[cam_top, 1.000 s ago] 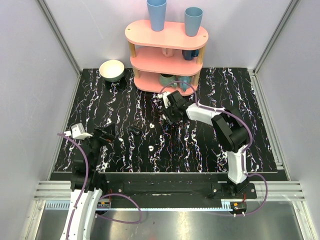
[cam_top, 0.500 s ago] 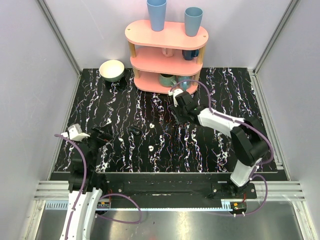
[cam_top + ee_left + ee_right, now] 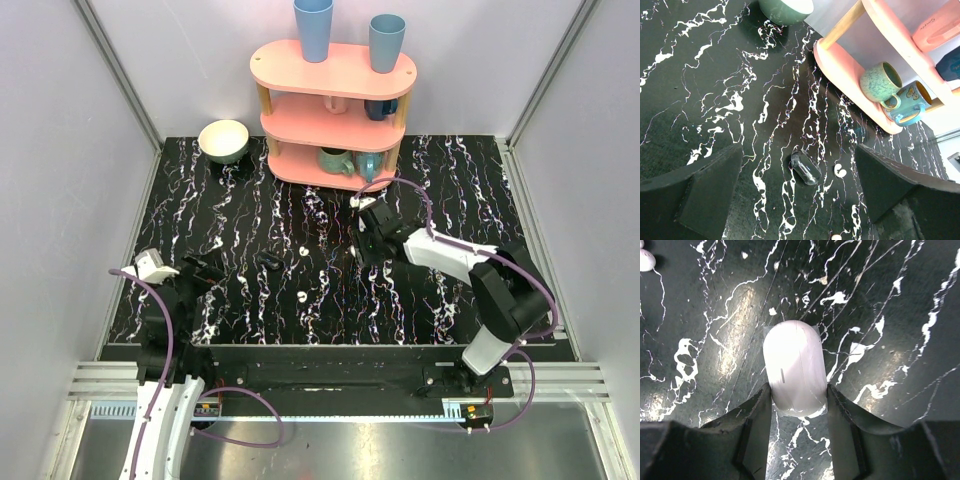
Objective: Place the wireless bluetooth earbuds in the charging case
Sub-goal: Pick up the charging case from the center of the board, then pass from the right arm to the left
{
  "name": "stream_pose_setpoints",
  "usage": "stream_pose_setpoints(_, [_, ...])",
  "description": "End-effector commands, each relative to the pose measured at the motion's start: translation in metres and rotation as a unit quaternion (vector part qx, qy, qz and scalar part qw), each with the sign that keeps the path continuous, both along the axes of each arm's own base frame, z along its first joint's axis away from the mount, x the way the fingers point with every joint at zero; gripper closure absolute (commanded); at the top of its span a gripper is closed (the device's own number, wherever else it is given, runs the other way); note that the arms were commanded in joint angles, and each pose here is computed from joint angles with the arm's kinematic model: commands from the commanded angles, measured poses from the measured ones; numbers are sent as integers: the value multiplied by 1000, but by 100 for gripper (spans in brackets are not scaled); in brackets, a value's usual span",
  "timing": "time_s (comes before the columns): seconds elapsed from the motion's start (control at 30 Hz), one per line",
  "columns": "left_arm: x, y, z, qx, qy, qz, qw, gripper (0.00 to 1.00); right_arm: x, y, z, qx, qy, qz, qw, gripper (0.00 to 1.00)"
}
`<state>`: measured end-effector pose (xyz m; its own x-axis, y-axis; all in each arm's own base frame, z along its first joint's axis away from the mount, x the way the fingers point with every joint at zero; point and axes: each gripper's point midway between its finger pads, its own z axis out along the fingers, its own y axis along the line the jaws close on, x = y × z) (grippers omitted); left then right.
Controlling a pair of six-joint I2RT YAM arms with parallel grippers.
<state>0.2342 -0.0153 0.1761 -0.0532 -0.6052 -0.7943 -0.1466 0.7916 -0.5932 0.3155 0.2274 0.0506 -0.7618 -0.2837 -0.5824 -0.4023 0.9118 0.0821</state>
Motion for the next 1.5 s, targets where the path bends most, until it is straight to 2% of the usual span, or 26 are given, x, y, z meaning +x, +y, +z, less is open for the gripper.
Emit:
stream_pose_setpoints(0.0, [4,1,11,-3,-17,3,1000,1,-8,8,-9,23,30,-4,999,77])
stream_pose_setpoints(0.13, [5,-3,13,-3,-17,-6,1000,1,-8,8,-18,16,37,-2,999,76])
stream_pose_setpoints(0.2, [7,-11,13,-3,-17,-28,999,1,-9,7,-17,14,33,4,999,81])
stream_pose_setpoints(0.3, [11,-27,18,-2,-28,-76,997,1,-13,17,1,45,7,34,998,83])
stream_pose_setpoints(0.43, [16,-50,22,6,-27,-144,989,1,-24,43,49,98,-43,95,990,80])
stream_pose_setpoints(0.53, [17,-70,25,5,-24,-203,979,1,-43,70,74,83,-96,166,978,84])
stream_pose_setpoints(0.6, [13,-85,27,0,-25,-248,968,1,-60,89,89,73,-133,223,963,86])
stream_pose_setpoints(0.7, [9,-97,40,-2,-51,-285,957,1,-68,97,102,62,-167,255,950,85])
stream_pose_setpoints(0.83, [-1,-110,60,-2,-97,-328,939,1,-73,91,123,44,-234,265,935,85])
stream_pose_setpoints(0.93, [-12,-126,64,-14,-121,-382,916,1,-81,90,144,49,-296,290,909,85])
stream_pose_setpoints(1.0, [-15,-132,72,-26,-141,-400,905,1,-83,92,167,70,-339,292,892,85])
stream_pose_setpoints(1.07, [-16,-137,66,-46,-134,-416,898,2,-88,92,176,73,-363,302,878,84])
stream_pose_setpoints(1.1, [-18,-140,76,-58,-154,-423,891,2,-89,91,177,71,-369,305,875,85])
stream_pose_setpoints(1.2, [-19,-148,78,-84,-157,-445,878,4,-90,90,184,65,-385,307,868,84])
stream_pose_setpoints(1.37, [-24,-175,84,-80,-147,-489,856,7,-89,86,189,57,-401,300,864,84])
stream_pose_setpoints(1.43, [-21,-181,85,-80,-146,-485,858,7,-89,85,189,55,-403,299,863,84])
stream_pose_setpoints(1.47, [-27,-191,91,-77,-153,-500,849,7,-89,85,188,53,-404,299,863,83])
